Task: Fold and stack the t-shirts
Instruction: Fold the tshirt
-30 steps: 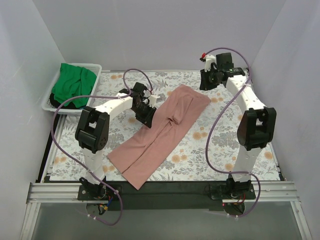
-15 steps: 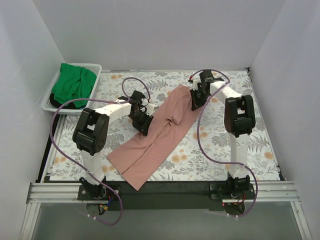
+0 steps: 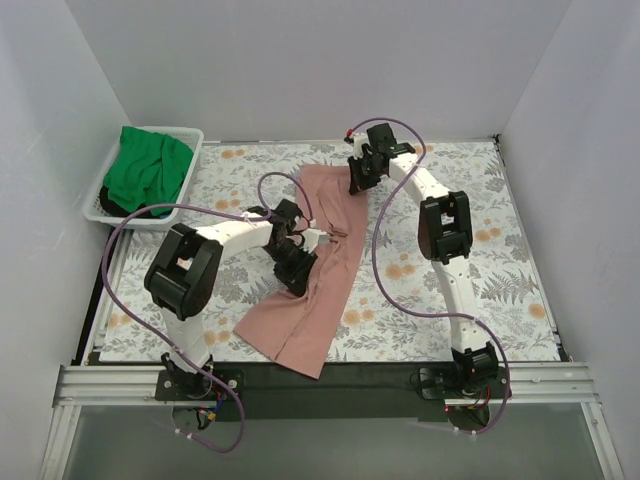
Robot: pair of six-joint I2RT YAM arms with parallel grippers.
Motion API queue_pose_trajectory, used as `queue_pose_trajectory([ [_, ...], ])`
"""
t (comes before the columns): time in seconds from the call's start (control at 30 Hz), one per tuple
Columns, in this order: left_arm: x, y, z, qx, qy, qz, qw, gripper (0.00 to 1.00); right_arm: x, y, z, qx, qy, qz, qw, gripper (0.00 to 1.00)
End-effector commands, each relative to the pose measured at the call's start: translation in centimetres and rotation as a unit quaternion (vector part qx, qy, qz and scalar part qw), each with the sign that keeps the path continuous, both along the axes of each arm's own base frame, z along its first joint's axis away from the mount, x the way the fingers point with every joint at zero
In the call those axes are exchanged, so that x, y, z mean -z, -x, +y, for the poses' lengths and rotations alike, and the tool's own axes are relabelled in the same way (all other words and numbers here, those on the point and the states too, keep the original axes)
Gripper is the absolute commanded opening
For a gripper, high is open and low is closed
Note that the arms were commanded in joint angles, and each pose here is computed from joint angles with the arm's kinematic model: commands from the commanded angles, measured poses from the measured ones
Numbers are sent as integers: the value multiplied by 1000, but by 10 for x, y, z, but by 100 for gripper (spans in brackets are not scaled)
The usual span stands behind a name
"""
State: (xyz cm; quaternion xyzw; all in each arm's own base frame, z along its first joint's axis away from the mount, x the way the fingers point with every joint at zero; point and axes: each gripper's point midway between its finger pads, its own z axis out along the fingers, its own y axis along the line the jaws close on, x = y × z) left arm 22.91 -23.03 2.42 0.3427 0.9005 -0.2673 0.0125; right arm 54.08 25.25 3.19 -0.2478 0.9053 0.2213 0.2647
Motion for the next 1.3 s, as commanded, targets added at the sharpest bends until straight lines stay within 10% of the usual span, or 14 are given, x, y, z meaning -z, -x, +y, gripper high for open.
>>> queue_pose_trajectory([
  [0.0, -39, 39, -27, 25, 56, 40, 997, 22, -45, -16, 21, -32, -51, -72, 996, 3],
  [0.33, -117, -82, -57, -69, 163, -90, 980, 24, -161, 39, 7, -22, -88, -117, 989, 15],
  [0.83, -42, -169, -34, -252, 87, -84, 960, 14, -54, 128, 15, -10, -59, 64, 996, 1],
  [1.27, 22, -219, 20, -347, 35, -56, 936, 11, 11, 62, 20, 4, -10, 61, 998, 1],
])
